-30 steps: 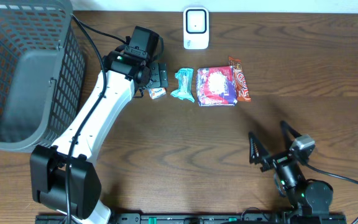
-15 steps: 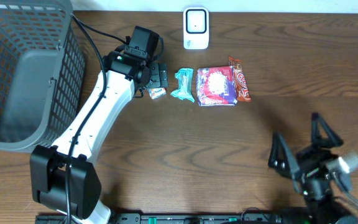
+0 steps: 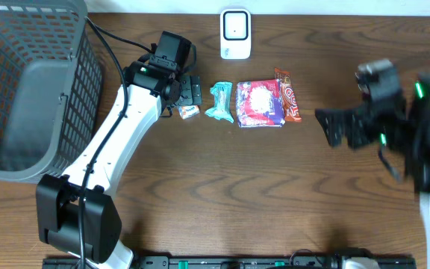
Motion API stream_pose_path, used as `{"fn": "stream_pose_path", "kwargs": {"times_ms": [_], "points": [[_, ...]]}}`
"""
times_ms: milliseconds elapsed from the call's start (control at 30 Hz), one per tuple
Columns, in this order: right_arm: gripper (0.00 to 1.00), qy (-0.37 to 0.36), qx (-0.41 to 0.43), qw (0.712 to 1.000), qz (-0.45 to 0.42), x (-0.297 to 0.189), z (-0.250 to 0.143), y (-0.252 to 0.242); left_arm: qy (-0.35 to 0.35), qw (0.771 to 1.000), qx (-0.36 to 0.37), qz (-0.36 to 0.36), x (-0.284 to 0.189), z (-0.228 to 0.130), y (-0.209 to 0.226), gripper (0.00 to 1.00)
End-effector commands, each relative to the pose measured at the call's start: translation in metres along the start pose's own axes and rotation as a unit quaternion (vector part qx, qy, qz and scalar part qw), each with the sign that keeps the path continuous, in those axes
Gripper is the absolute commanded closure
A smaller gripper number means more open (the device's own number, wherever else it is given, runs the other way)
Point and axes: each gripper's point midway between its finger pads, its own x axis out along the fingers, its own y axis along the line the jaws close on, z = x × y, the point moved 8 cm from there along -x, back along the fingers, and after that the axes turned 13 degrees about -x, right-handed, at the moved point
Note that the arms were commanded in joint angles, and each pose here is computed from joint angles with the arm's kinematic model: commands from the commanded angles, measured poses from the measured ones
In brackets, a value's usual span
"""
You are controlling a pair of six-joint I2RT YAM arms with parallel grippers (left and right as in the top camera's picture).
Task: Scan the item barcode
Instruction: 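Reach the right gripper to the red chocolate bar and grasp it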
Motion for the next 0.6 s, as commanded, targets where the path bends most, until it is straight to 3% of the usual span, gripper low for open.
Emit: {"fn": "stream_pose_path", "kwargs": {"times_ms": [0, 167, 400, 567], "points": [[0.01, 0.043, -0.001, 0.998, 0.054, 0.028, 0.019, -0.011, -0.007, 1.0, -0.005, 0.004, -0.001, 0.004, 0.0, 0.02], [0.01, 0.087, 0.038, 0.987, 0.129, 0.082, 0.02, -0.022, -0.007, 1.0, -0.005, 0.004, -0.001, 0.004, 0.0, 0.02], [0.01, 0.112, 0.082, 0.987, 0.076, 0.151, 0.015, -0.064, -0.007, 1.0, -0.005, 0.004, -0.001, 0.004, 0.0, 0.02], [0.1, 0.116, 0.094, 0.986, 0.074, 0.196, 0.006, -0.083, -0.007, 1.0, -0.005, 0.004, -0.001, 0.004, 0.0, 0.02]]}}
